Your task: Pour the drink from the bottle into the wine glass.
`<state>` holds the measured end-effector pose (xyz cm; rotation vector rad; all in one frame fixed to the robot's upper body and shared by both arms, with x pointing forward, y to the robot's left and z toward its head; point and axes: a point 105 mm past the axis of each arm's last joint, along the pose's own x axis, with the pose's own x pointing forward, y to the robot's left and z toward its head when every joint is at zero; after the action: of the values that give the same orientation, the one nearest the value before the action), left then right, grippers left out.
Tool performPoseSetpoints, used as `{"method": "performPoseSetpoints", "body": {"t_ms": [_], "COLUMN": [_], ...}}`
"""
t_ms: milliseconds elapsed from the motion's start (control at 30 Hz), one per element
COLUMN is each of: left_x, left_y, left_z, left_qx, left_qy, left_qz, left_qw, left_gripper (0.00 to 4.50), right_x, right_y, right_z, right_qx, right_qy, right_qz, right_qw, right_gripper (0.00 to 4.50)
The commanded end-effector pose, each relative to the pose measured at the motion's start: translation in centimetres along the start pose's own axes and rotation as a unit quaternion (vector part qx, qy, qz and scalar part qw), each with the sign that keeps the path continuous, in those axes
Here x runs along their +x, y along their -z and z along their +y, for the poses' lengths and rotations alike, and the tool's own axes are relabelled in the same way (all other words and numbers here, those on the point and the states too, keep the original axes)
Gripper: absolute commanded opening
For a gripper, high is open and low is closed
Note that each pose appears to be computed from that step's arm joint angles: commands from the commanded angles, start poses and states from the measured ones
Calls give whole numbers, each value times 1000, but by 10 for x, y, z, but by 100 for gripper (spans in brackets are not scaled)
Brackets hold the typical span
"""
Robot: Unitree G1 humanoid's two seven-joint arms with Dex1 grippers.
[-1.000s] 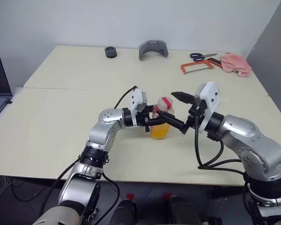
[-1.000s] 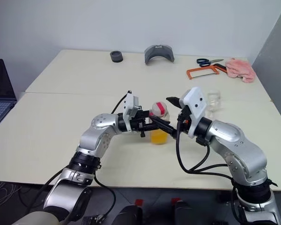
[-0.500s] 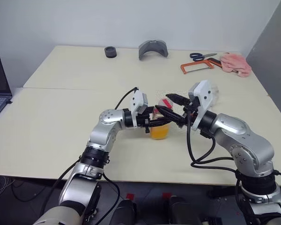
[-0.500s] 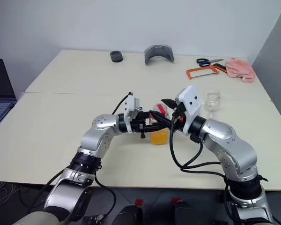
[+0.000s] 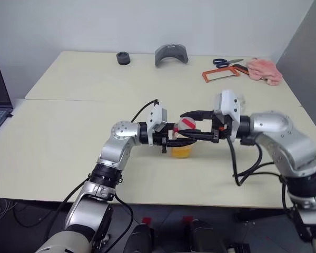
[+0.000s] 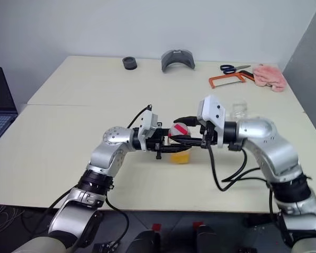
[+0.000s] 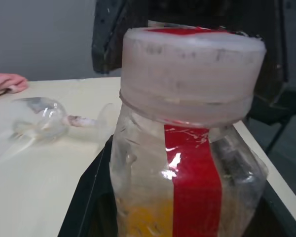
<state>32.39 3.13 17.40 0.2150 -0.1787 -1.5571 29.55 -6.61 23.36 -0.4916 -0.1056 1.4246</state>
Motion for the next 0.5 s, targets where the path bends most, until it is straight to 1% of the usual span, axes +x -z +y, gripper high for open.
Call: {"method": "performPoseSetpoints", "body": {"t_ms": [33,100,133,267,333,433,500], "left_x": [2,3,3,3,3,3,3], "left_y": [-5,-6,-5,-3,-3,-3,-4], "left_z": [5,5,5,3,3,6,10], "left_qx": [-2,-6,-7,-12,-14,-15,-17], "left_qy": [-7,-14,-15,-21,-24,-35,-45], "left_qz": [-9,-17,-19,-24,-26,-28,-34], "left_qw": [1000,1000,1000,999,999,999,998], "left_gripper": [177,177,177,176,174,174,174], "right_x": [-4,-9,-12,-25,-31,-38,-35], "right_y": [-12,-6,-6,-12,-16,-22,-22], "right_z": [9,10,6,-6,-7,3,12], "right_qx": [-30,-26,-27,-17,-9,50,71], "right_qy": [-57,-50,-22,76,109,152,186], "right_qz": [6,19,10,-24,-36,-70,-80], "right_qw": [998,998,999,997,993,985,977], "right_gripper": [189,189,189,328,398,401,401]}}
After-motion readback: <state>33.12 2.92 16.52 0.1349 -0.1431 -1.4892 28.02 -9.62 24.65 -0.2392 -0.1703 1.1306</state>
